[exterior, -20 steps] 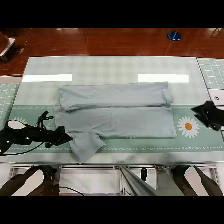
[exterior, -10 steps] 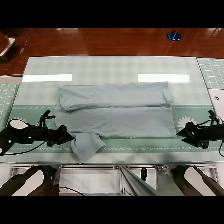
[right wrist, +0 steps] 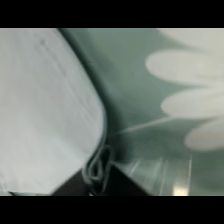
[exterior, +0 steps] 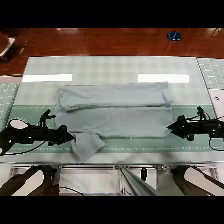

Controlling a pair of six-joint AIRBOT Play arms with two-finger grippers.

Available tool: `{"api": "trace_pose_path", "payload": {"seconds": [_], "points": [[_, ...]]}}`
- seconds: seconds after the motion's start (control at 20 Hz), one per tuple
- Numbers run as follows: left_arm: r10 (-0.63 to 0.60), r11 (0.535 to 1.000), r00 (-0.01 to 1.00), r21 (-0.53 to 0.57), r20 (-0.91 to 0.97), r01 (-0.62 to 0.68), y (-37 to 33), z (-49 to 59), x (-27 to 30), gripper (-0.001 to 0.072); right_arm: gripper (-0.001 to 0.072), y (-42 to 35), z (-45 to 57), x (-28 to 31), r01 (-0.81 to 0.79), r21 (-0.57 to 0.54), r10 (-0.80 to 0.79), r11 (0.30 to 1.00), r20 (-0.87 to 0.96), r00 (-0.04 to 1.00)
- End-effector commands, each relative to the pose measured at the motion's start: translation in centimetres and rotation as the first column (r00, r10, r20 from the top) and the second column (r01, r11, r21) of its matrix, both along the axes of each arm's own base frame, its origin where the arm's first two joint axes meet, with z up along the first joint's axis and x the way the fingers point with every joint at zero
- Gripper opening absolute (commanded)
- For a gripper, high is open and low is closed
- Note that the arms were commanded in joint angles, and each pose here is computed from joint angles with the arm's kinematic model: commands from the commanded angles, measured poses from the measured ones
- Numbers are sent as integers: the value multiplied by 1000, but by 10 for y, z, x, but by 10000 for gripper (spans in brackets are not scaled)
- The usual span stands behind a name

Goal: Fold the shirts.

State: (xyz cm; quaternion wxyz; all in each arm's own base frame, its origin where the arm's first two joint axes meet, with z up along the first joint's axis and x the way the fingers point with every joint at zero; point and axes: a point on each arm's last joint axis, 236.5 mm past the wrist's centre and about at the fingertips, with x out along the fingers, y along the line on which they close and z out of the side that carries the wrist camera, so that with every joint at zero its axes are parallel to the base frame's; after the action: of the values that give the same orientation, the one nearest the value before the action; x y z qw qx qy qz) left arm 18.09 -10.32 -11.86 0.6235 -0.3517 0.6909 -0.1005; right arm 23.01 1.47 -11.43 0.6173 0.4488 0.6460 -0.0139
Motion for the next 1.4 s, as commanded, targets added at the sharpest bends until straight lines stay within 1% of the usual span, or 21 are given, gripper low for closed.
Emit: {"api": "trace_pose_path", "payload": {"seconds": [0.0, 0.1, 0.15, 0.25, 0.3, 0.4, 0.45, 0.55, 0.65, 0.8, 0.95, 1.0, 1.05, 1.1, 1.2, 1.25, 1.3, 1.35], "points": [[12, 1000, 999, -9, 44, -12, 1, 10, 17, 20, 24, 16, 9, 19, -119, 28, 116, 992, 107, 987], [36, 999, 993, -32, 115, -32, 8, 35, 48, 20, 24, 15, 32, 41, -177, 8, 173, 984, 170, 970], [53, 998, 984, -27, 167, -49, 14, 49, 68, 20, 23, 8, 45, 57, -177, -21, 178, 984, 209, 962], [90, 995, 954, 17, 287, -99, 33, 73, 114, 20, 23, -10, 66, 92, -134, -71, 149, 988, 267, 952], [97, 993, 939, 34, 330, -114, 39, 82, 135, 19, 23, -14, 75, 107, -135, -76, 151, 988, 288, 945], [79, 993, 925, 47, 371, -104, 42, 92, 173, 19, 23, -12, 85, 135, -166, -85, 185, 982, 312, 932], [75, 994, 925, 45, 374, -99, 42, 93, 190, 20, 23, -9, 88, 153, -179, -96, 201, 979, 325, 924], [108, 992, 929, 28, 355, -126, 46, 94, 225, 19, 24, -4, 92, 187, -175, -108, 202, 979, 343, 917], [93, 995, 934, 14, 344, -104, 43, 92, 253, 19, 24, -2, 93, 215, -178, -112, 206, 978, 356, 912], [27, 1000, 951, -11, 307, -25, 30, 79, 277, 19, 24, 0, 84, 244, -178, -105, 204, 978, 354, 913], [-12, 999, 970, -40, 244, 23, 21, 58, 283, 22, 30, -5, 69, 259, -150, -92, 173, 984, 343, 923], [-18, 998, 974, -47, 227, 30, 20, 51, 283, 121, 183, -8, 63, 264, -126, -94, 151, 988, 340, 928], [-23, 998, 976, -48, 218, 34, 20, 47, 283, 384, 402, -10, 60, 266, -112, -97, 139, 989, 339, 930], [-27, 999, 974, -28, 224, 34, 28, 46, 285, 506, 412, -13, 60, 268, -107, -109, 139, 988, 347, 928], [-27, 999, 977, 35, 212, 20, 58, 55, 286, 506, 412, -32, 73, 267, -106, -128, 146, 986, 356, 923], [-31, 996, 979, 91, 202, 13, 80, 61, 282, 506, 412, -48, 81, 263, -107, -141, 150, 984, 350, 925], [-21, 986, 979, 169, 203, -14, 110, 69, 276, 506, 412, -67, 88, 254, -92, -156, 140, 983, 334, 932], [-8, 968, 977, 248, 214, -46, 139, 78, 270, 506, 412, -86, 89, 242, -81, -179, 134, 981, 308, 942]]}}
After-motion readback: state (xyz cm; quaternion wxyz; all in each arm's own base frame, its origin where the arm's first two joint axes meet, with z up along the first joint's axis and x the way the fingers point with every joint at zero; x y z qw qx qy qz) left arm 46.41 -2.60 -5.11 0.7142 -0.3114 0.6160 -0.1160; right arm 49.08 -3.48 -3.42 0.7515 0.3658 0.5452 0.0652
